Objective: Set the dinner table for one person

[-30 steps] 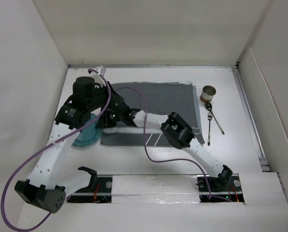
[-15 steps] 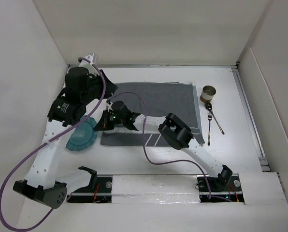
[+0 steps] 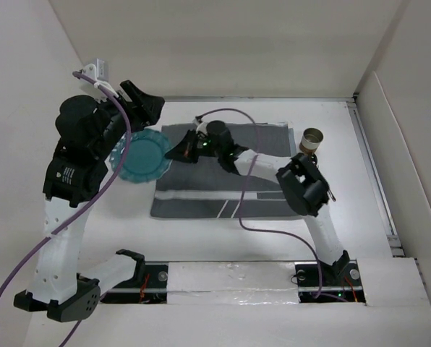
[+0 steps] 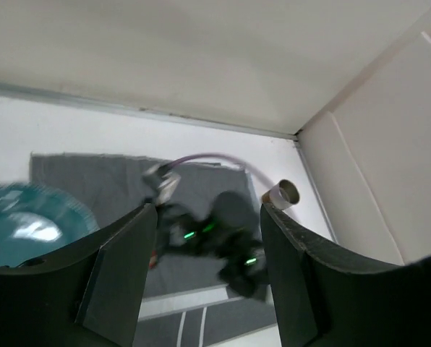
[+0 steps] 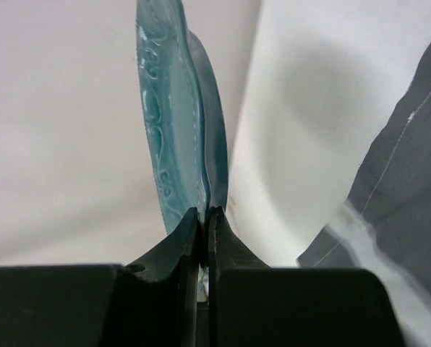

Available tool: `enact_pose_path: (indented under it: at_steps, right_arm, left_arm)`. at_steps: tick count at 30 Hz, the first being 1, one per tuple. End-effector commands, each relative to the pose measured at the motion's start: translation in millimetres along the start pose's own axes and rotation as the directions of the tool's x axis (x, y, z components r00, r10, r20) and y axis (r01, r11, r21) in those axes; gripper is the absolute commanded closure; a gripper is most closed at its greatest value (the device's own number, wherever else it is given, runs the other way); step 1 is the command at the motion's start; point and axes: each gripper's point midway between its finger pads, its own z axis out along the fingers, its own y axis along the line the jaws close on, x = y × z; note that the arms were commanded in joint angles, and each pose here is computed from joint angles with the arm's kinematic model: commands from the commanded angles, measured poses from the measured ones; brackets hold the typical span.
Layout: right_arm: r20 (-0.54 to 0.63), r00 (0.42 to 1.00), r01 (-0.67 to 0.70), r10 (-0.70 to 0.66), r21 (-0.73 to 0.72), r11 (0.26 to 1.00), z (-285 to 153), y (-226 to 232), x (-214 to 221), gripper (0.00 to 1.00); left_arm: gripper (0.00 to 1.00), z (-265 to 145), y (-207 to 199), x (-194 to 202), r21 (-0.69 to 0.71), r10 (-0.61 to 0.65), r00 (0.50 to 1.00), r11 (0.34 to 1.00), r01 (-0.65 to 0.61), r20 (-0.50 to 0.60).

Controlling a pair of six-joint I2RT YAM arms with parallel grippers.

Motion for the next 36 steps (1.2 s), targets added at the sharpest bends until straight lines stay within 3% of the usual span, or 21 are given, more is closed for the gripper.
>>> enact_pose_path:
  at_steps: [1,2,3,6,7,9,10,16,23,36]
  right_arm:
    - [0.154,0.969,0.233,-0.195,-0.296,0.926,-77,138,-40,1.0]
    - [0.203,0.956,0.264,-0.21,-0.293,0.919,-104,151,-54,1.0]
    - [0.193,0.964,0.225,-0.182,-0.235,0.946,-113,122,-52,1.0]
    - [0.257,0.942,0.265,-0.216,-0.173,0.948,-161,117,-63,1.0]
    - [0.25,0.948,0.231,-0.195,-0.124,0.965,-172,89,-56,1.0]
    - [0.3,0.931,0.251,-0.207,-0.118,0.961,-206,93,-60,1.0]
    - [0.287,0.941,0.213,-0.18,-0.087,0.973,-215,70,-50,1.0]
    - [0.341,0.922,0.189,-0.181,0.011,0.982,-273,40,-44,1.0]
    - [0.382,0.913,0.132,-0.144,0.058,0.99,-291,-1,-60,1.0]
    - [0.397,0.906,0.1,-0.145,0.132,0.986,-263,-39,-110,1.0]
  left_arm:
    - [0.43,-5,18,1,-0.07,0.007,0.999,0.998,-0.004,0.043]
    - [0.43,-5,22,4,-0.088,0.013,0.999,0.996,-0.01,0.04]
    - [0.43,-1,30,15,-0.108,0.013,1.0,0.994,-0.012,0.013]
    - [0.43,6,41,43,-0.114,-0.001,0.999,0.993,-0.005,-0.054]
    - [0.43,8,40,52,-0.095,-0.01,0.997,0.995,0.002,-0.081]
    - [0.43,14,45,74,-0.095,-0.037,0.99,0.995,0.024,-0.137]
    - [0.43,16,44,79,-0.079,-0.046,0.987,0.996,0.034,-0.155]
    - [0.43,28,46,97,-0.069,-0.073,0.975,0.996,0.06,-0.209]
    - [0.43,40,52,120,-0.061,-0.09,0.961,0.995,0.076,-0.263]
    - [0.43,43,60,157,-0.062,-0.09,0.941,0.995,0.073,-0.326]
